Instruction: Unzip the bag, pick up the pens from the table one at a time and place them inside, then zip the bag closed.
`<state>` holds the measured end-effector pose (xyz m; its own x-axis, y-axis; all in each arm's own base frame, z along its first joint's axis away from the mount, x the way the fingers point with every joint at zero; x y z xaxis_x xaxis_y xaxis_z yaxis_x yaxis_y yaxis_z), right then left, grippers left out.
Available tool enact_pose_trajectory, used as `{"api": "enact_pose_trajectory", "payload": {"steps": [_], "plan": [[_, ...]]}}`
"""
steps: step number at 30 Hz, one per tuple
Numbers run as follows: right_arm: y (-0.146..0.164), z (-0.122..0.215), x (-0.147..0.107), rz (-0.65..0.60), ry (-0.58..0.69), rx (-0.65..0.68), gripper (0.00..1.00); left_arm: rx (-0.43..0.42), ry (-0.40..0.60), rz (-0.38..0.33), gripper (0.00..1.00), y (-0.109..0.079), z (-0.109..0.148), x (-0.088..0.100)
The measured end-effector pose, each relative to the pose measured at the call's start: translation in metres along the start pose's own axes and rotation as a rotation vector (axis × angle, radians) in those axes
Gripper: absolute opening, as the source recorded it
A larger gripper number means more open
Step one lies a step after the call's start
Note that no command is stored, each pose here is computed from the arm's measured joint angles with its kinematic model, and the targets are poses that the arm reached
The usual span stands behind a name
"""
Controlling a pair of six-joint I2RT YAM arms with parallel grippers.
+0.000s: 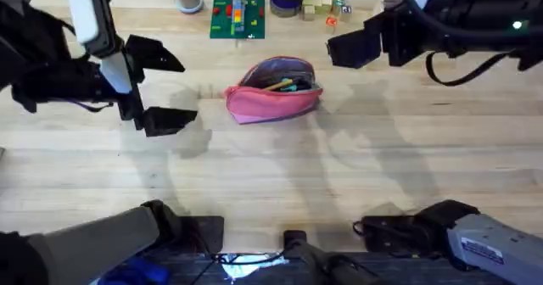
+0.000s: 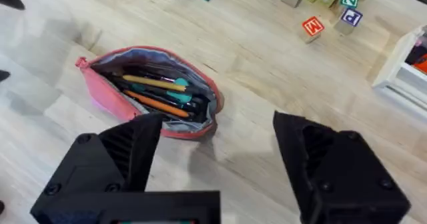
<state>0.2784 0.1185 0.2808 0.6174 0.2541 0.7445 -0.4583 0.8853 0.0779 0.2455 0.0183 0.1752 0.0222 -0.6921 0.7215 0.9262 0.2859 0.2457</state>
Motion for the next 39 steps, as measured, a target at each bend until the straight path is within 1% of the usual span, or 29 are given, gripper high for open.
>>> {"api": "enact_pose_trajectory", "payload": {"steps": [3,8,14,17,29,33,37,39], "plan": [[0.000,0.000,0.000,0.000,0.000,0.000,0.995,0.003,-0.014,0.010,0.950,-0.004,-0.002,-0.004],[0.000,0.000,0.000,0.000,0.000,0.000,0.996,0.008,-0.035,0.014,0.950,-0.003,-0.003,-0.003],[0.000,0.000,0.000,0.000,0.000,0.000,0.996,-0.030,-0.053,0.066,0.950,-0.003,-0.011,-0.013],[0.000,0.000,0.000,0.000,0.001,0.000,0.996,-0.042,-0.057,0.081,0.950,-0.004,-0.014,-0.016],[0.000,0.000,0.000,0.004,0.000,0.000,0.996,-0.041,-0.064,0.083,0.950,-0.003,-0.014,-0.016],[0.006,-0.001,0.000,0.054,0.002,0.015,0.996,-0.041,-0.064,0.083,0.950,-0.003,-0.014,-0.016],[0.024,-0.001,0.001,0.114,0.012,0.059,0.996,-0.041,-0.064,0.083,0.950,-0.003,-0.014,-0.016],[0.033,-0.002,0.008,0.142,0.022,0.081,0.996,-0.041,-0.064,0.083,0.950,-0.003,-0.014,-0.016]]}}
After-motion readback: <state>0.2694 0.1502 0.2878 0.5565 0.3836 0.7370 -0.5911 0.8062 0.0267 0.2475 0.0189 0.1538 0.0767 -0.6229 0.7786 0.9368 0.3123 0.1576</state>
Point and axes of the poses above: each hand's point on the last joint's axis, 136 mm out from that joint toward the fingers, its own z axis back along the fingers, its own y axis along the line the jaws close on, x = y × z, the point moved 5 cm from there along z, back along the fingers, and after that the axes turned 4 degrees about -z, right-handed, at the moved point
